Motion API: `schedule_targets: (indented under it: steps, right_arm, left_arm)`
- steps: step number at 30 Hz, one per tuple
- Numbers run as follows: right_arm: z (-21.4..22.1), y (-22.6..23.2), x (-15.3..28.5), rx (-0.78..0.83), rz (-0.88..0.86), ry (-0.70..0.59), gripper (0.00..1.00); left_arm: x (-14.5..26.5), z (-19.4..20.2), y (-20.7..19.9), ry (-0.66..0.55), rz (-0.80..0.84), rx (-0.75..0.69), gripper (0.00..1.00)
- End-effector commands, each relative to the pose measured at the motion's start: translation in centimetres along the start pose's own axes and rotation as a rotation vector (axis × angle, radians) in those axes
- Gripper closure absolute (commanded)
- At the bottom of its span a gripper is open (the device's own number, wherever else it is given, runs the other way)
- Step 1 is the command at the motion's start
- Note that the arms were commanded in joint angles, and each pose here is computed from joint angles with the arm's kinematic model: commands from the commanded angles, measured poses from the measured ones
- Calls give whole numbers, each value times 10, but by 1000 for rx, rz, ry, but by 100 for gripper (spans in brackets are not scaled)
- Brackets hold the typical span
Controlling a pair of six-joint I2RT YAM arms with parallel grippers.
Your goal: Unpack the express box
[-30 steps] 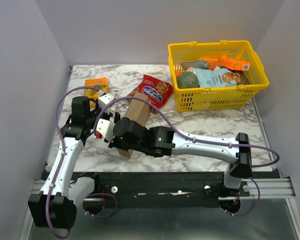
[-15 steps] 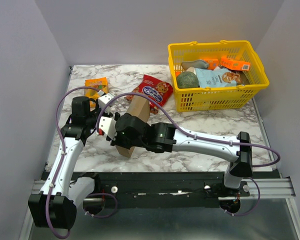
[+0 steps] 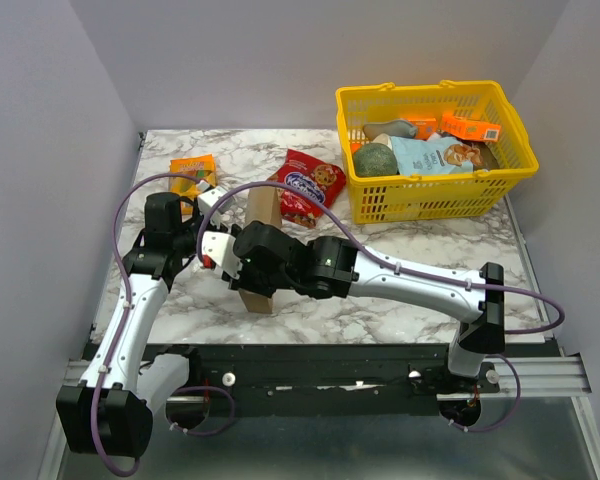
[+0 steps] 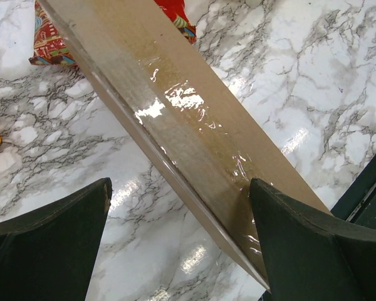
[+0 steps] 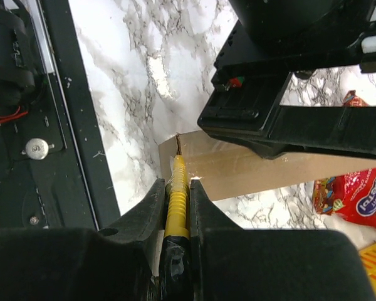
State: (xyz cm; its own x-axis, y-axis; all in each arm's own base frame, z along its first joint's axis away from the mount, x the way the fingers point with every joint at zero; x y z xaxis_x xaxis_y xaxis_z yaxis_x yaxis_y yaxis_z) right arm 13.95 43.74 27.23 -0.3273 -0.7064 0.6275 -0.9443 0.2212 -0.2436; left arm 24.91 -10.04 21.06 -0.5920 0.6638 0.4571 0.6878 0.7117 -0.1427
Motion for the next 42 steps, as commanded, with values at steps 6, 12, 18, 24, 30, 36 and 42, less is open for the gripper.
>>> schedule_targets:
  steps: [6, 12, 18, 24, 30, 36, 42]
  right_arm:
    - [32, -5, 16, 79, -39, 184, 100]
    - [38, -12, 27, 201, -80, 239, 99]
    - [51, -20, 30, 271, -87, 279, 100]
    - [45, -22, 31, 316, -124, 238, 100]
    - [17, 3, 23, 309, -298, 95, 100]
    - [-11, 13, 5, 303, -371, 18, 100]
    - [-15, 1, -3, 365, -315, 45, 100]
  left_arm:
    - [-5, 31, 8, 111, -29, 25, 1]
    - [-5, 34, 8, 123, -23, 14, 1]
    - [-6, 35, 8, 127, -11, 11, 1]
    - [-8, 33, 9, 131, -2, 14, 1]
    - [-8, 5, 15, 100, -5, -26, 1]
    - [-7, -24, 6, 45, 77, -79, 1]
    - [-13, -6, -3, 107, 152, -84, 1]
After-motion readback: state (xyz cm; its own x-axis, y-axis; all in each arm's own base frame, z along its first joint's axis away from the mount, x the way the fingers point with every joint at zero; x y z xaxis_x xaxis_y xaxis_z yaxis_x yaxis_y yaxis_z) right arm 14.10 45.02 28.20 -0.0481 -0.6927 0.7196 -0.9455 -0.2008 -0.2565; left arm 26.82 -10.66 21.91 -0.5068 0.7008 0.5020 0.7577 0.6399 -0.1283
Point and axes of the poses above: each gripper's point midway between its finger pads, its own x axis back along the fingers, its own y axis along the line the jaws close on, z = x × y, the point moved 3 cm from there along x, back along the fingers
